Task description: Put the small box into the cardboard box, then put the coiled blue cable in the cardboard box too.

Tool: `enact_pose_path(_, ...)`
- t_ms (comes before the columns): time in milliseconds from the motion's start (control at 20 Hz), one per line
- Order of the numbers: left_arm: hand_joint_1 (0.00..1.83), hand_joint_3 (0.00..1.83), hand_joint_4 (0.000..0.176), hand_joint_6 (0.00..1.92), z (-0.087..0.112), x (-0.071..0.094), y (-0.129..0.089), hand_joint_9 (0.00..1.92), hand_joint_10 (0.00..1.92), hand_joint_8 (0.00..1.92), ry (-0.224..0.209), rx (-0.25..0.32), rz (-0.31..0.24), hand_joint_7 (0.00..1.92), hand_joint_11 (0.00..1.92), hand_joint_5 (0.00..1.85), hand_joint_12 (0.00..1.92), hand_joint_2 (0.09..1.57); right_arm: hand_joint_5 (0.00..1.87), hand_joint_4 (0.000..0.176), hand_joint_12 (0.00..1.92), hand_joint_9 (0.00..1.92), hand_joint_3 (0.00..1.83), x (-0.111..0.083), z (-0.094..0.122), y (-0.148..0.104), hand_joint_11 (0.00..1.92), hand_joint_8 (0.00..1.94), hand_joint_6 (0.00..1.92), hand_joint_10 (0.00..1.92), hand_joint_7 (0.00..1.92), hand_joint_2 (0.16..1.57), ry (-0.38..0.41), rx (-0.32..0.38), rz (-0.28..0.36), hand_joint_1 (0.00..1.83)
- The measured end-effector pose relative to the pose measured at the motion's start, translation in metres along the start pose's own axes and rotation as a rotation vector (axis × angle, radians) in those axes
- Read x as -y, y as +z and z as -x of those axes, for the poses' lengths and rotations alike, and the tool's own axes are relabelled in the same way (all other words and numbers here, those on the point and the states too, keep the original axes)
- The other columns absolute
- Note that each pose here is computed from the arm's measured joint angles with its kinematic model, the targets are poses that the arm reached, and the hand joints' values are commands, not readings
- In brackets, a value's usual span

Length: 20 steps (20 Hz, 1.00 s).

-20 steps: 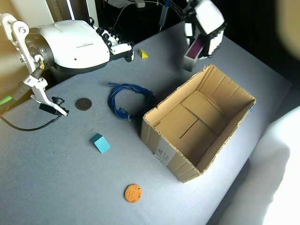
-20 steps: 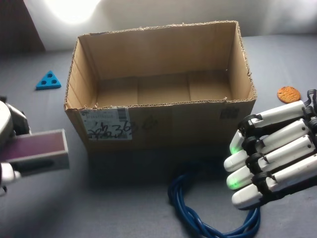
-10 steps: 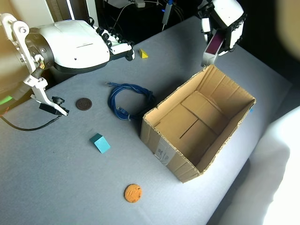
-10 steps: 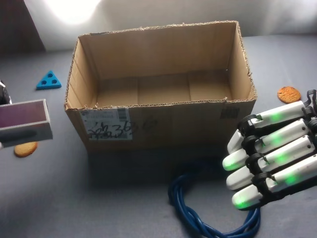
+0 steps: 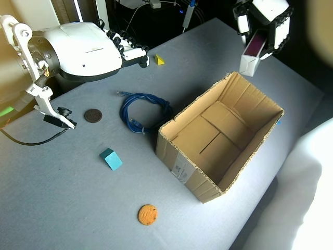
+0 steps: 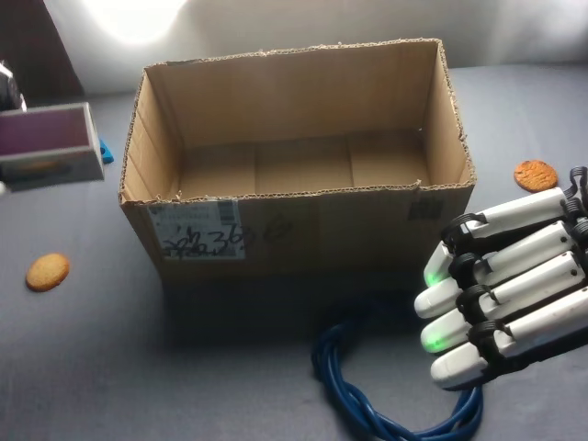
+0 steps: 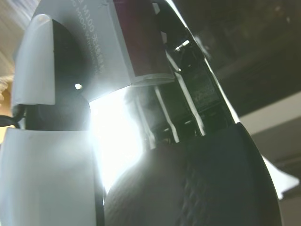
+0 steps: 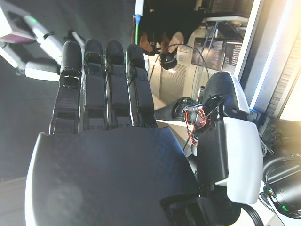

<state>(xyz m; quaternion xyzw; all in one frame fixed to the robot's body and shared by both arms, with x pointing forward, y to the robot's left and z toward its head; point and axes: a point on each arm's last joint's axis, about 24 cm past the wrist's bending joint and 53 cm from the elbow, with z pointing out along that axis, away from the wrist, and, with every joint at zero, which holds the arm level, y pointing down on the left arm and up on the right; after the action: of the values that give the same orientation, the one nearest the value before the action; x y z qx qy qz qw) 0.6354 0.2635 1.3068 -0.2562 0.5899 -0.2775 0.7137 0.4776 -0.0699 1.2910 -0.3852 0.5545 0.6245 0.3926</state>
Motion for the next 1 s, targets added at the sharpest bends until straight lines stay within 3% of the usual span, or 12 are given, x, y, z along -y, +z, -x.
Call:
enact_pose_path(250,1.37,0.0,0.0,1.12,0.006,0.021,0.011,0.97,1.11,0.96,-0.01,0.003,-0.076,0.94,0.84,0.88,1.04,1.12,0.38,0.0,0.94,0.38,0.0,0.004,0.001,0.0,0.0,0.0,0.0,0.01,0.4,1.13,-0.011,0.002,-0.019,0.2)
enact_pose_path(400,1.37,0.0,0.0,1.12,-0.002,0.048,0.019,0.97,1.11,0.96,-0.006,-0.033,-0.163,0.95,0.84,0.88,1.04,1.12,0.39,0.0,0.94,0.38,0.0,0.004,0.001,0.0,0.0,0.0,0.0,0.01,0.41,1.12,-0.011,0.003,-0.018,0.21)
enact_pose_path(650,1.38,0.0,0.0,1.11,-0.029,0.09,0.027,0.98,1.08,0.96,-0.006,-0.118,-0.29,0.96,0.84,0.89,1.01,1.11,0.37,0.0,0.92,0.36,0.0,0.005,0.001,0.0,0.0,0.0,0.0,0.0,0.39,1.13,-0.025,0.003,-0.02,0.19)
enact_pose_path(750,1.38,0.0,0.0,1.09,-0.04,0.102,0.03,1.0,1.05,0.89,-0.009,-0.14,-0.322,1.0,0.87,0.91,0.97,1.1,0.36,0.0,0.91,0.36,0.0,0.008,0.001,0.0,0.0,0.0,0.0,0.0,0.38,1.13,-0.034,0.004,-0.032,0.17)
enact_pose_path(1000,1.37,0.0,0.0,1.15,-0.069,0.126,0.028,0.95,1.14,0.98,-0.047,-0.202,-0.373,0.93,0.82,0.87,1.05,1.13,0.37,0.0,0.93,0.37,0.0,0.009,0.001,0.0,0.0,0.0,0.0,0.0,0.39,1.12,-0.035,0.004,-0.036,0.21)
